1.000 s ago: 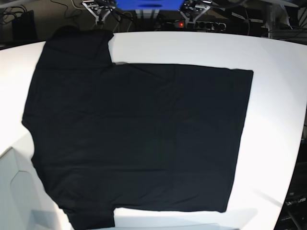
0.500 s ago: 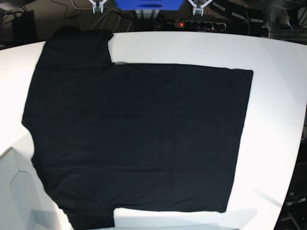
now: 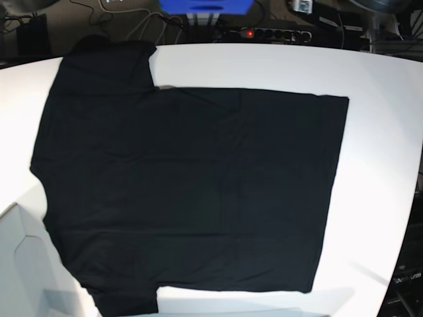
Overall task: Fold the T-shirt properly
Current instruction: 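Lower both grippers toward the shirt's shoulder corners, then grasp the black T-shirt's shoulder corners with both grippers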
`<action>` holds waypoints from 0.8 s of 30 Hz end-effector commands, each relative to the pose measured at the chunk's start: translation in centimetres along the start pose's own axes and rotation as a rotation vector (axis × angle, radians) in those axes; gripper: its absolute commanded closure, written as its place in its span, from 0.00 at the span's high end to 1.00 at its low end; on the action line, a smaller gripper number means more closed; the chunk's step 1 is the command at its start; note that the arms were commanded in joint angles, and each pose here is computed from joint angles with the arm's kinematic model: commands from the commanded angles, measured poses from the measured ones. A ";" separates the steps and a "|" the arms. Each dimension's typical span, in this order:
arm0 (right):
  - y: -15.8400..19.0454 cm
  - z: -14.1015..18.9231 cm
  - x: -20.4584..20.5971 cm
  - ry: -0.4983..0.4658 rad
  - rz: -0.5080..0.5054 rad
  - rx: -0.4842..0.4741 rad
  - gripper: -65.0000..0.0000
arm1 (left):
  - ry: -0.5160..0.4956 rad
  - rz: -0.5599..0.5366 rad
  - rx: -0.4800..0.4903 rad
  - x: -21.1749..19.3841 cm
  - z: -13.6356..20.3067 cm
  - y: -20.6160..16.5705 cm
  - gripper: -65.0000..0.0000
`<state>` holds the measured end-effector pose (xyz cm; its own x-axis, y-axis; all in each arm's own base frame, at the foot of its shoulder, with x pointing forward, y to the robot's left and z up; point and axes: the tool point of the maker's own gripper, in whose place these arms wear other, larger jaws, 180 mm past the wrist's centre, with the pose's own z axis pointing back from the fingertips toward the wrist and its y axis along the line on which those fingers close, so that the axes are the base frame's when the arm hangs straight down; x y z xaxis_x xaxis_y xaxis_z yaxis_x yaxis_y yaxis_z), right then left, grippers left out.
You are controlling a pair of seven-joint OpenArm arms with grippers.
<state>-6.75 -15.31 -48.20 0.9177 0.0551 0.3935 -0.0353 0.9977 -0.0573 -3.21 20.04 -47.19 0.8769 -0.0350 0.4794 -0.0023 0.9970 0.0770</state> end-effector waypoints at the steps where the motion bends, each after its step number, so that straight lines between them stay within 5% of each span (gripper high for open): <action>1: -0.5 1.4 0.8 -0.031 0.017 -0.001 0.00 | -0.032 0.012 0.003 1.1 1.2 0.5 0.00; 10: -3.2 5.9 12.0 -0.231 0.039 -0.071 0.02 | -0.288 0.132 -0.025 11.9 5.2 3.3 0.01; 12: -3.5 5.2 13.6 -0.268 0.037 -0.082 0.10 | -0.331 0.180 -0.006 13.5 5.2 4.5 0.09; 18: -3.7 4.1 15.9 -0.312 0.026 -0.089 0.37 | -0.453 0.273 0.027 17.5 4.6 7.0 0.56; 24: -3.6 3.7 17.4 -0.345 0.023 -0.088 0.47 | -0.544 0.311 0.060 20.8 2.2 8.8 0.59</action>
<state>7.81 -17.83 -38.32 0.7401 0.0951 0.6657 -0.0015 0.9902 -0.1398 14.00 27.73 -35.16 0.4753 0.2188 0.8522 -0.2604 0.9602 -0.1013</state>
